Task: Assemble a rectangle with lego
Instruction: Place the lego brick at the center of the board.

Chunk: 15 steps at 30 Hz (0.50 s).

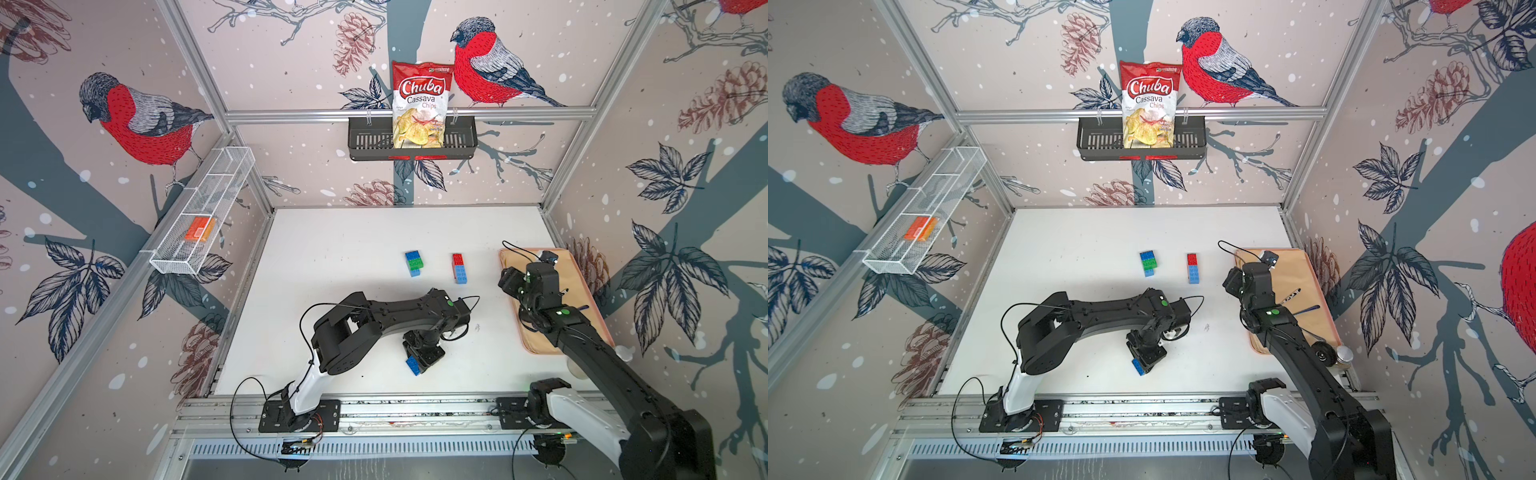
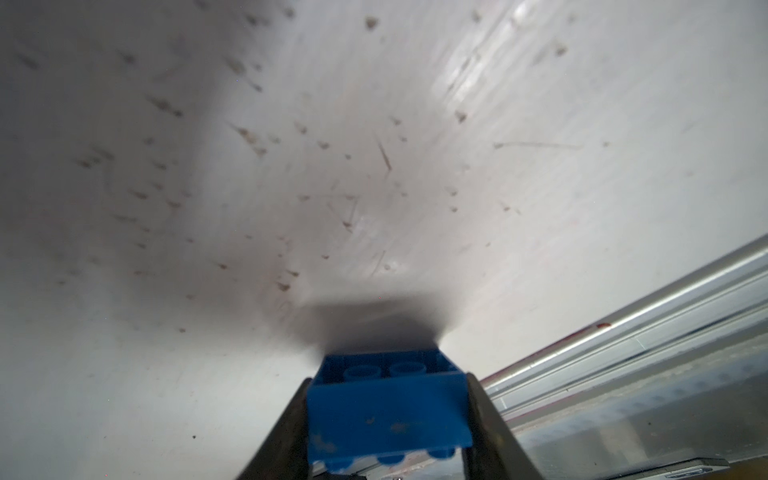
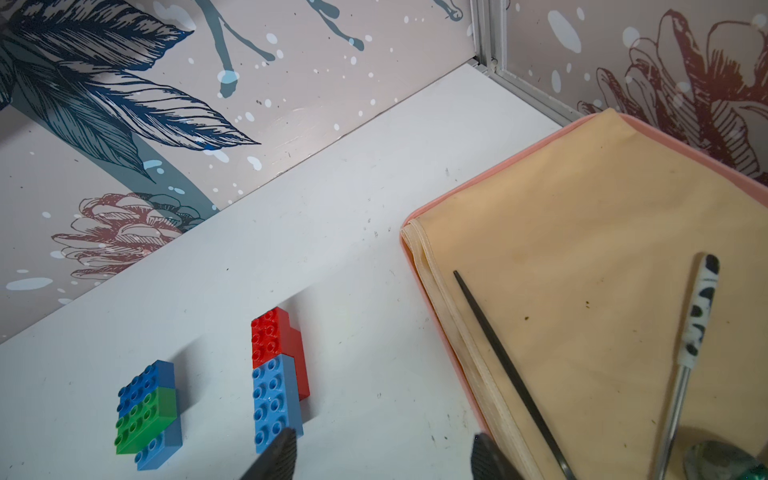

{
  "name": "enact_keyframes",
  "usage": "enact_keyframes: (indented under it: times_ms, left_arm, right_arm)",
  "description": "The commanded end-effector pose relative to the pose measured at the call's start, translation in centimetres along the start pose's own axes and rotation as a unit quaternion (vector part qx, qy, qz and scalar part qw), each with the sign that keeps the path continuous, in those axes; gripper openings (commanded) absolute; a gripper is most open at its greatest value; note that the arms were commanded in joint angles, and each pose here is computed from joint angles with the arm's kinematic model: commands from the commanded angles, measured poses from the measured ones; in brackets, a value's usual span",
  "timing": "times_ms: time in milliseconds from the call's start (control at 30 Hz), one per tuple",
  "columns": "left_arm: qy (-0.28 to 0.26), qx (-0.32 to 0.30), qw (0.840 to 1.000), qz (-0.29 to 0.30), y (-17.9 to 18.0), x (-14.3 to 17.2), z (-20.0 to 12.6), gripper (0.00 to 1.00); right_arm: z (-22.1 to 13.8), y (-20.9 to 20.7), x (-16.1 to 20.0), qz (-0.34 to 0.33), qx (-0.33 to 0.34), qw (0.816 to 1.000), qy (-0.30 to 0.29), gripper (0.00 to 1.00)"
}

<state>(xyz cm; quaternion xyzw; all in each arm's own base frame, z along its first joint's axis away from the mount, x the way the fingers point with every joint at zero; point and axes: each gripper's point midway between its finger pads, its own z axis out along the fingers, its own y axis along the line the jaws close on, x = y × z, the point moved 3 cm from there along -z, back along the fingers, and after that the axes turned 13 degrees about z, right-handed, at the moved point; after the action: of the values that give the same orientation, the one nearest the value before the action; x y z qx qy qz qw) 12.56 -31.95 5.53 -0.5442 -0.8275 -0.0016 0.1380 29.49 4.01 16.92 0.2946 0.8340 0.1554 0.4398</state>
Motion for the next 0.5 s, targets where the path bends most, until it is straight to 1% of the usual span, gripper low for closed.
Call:
enact_keyframes:
  times_ms: [0,200,300,400,467]
  left_arm:
    - [-0.014,0.005,1.000,0.005,0.0,-1.3,0.5,0.36]
    - [-0.036,-0.013,0.999,-0.004,1.1,-3.0,0.2,0.58]
    - [-0.063,-0.028,0.997,-0.017,2.4,-3.9,-0.5,0.67]
    - [-0.111,-0.046,0.992,-0.048,4.2,-4.6,-2.1,0.70]
    - [-0.151,-0.062,0.984,-0.074,5.8,-4.6,-3.9,0.71]
  right_arm:
    - [0.2,0.5,-0.2,-0.004,-0.012,1.000,-0.003,0.70]
    - [-0.1,0.7,-0.2,-0.016,-0.019,1.000,-0.003,0.73]
    - [-0.3,0.9,-0.3,-0.022,-0.022,1.000,-0.004,0.76]
    - [-0.8,1.3,-0.3,-0.024,-0.024,0.999,-0.004,0.77]
    - [-1.2,1.8,-0.2,-0.022,-0.027,0.999,-0.002,0.77]
